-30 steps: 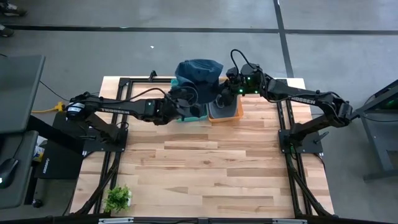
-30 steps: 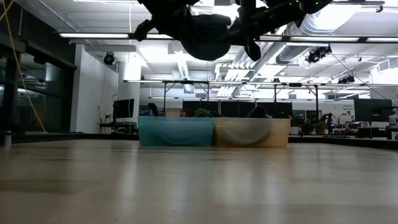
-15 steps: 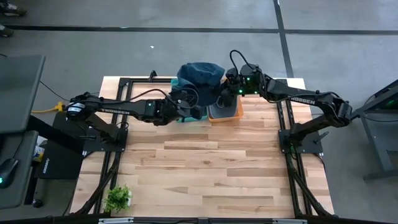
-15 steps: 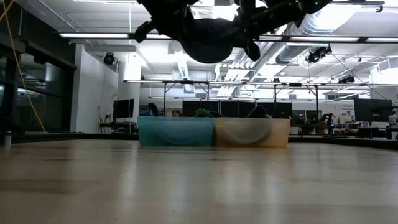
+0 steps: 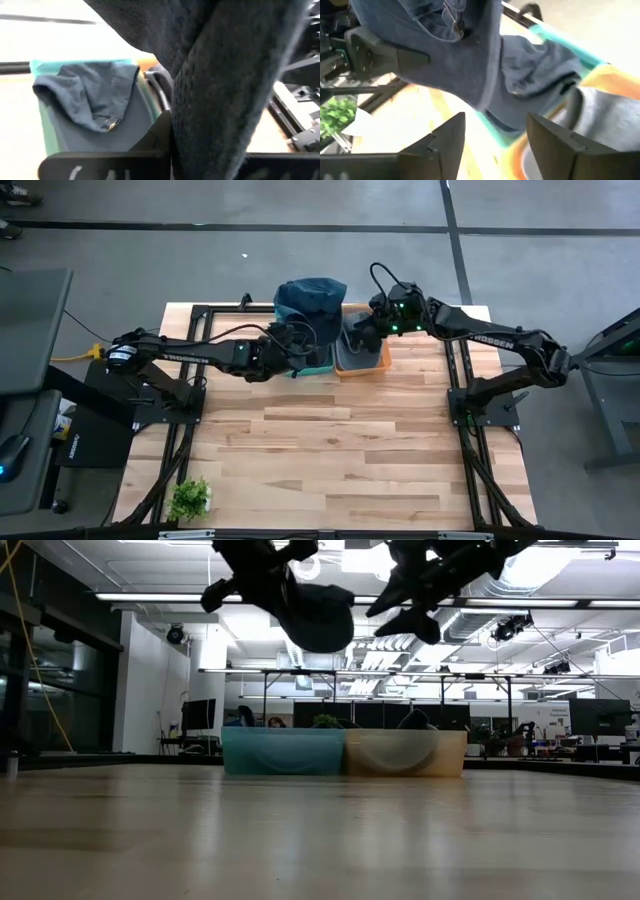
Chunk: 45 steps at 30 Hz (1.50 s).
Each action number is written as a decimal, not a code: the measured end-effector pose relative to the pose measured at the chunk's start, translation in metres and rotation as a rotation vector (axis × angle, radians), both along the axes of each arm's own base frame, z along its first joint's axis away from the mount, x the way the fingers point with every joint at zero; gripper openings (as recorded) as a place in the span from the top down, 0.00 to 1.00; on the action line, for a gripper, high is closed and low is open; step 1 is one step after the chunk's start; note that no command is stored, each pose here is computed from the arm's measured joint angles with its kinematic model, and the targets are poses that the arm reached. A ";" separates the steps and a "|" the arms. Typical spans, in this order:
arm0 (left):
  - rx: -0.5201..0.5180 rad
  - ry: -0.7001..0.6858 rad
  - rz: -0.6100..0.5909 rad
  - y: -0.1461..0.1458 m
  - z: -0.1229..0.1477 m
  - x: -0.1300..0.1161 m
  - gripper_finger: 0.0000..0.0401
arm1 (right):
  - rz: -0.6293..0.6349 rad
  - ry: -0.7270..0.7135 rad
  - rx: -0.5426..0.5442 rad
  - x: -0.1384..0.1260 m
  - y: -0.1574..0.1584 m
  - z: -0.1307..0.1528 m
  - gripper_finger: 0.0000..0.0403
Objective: Pick & Place hat
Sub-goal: Put the blue cap into the green bin
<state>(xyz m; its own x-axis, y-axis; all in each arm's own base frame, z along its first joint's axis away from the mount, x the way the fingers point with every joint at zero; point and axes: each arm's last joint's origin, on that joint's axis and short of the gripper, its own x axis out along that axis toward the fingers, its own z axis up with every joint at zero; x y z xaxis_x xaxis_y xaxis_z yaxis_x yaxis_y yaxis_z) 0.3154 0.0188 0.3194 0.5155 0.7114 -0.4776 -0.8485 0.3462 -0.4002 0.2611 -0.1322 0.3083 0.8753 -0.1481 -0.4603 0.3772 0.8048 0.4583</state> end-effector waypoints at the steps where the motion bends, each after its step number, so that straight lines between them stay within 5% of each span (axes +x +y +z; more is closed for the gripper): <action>1: -0.009 0.007 0.006 0.000 -0.001 -0.001 0.99 | -0.002 0.015 0.000 -0.003 0.000 0.001 0.50; 11: -0.190 0.113 0.001 0.032 -0.012 -0.011 0.99 | -0.049 0.128 -0.068 -0.044 0.011 0.017 0.43; 17: -0.279 0.121 -0.108 0.057 -0.013 -0.013 0.99 | -0.082 0.128 -0.121 -0.065 0.022 0.031 0.43; 24: -0.351 -0.124 -0.269 0.075 -0.033 -0.012 0.99 | -0.097 0.117 -0.138 -0.083 0.032 0.040 0.42; 31: -0.452 -0.293 -0.302 0.083 -0.053 -0.032 0.99 | -0.117 0.148 -0.157 -0.092 0.037 0.042 0.42; 45: -0.639 -0.337 -0.206 0.112 -0.071 -0.084 0.99 | -0.136 0.157 -0.139 -0.092 0.037 0.040 0.42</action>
<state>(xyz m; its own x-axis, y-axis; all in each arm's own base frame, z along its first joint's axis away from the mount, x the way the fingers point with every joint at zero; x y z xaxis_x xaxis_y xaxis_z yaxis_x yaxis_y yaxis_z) 0.2318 0.1305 0.2486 0.7999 0.2215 -0.5578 -0.5873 0.0977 -0.8034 0.1693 -0.0953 0.3487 0.7624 -0.3308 -0.5562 0.5439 0.7932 0.2738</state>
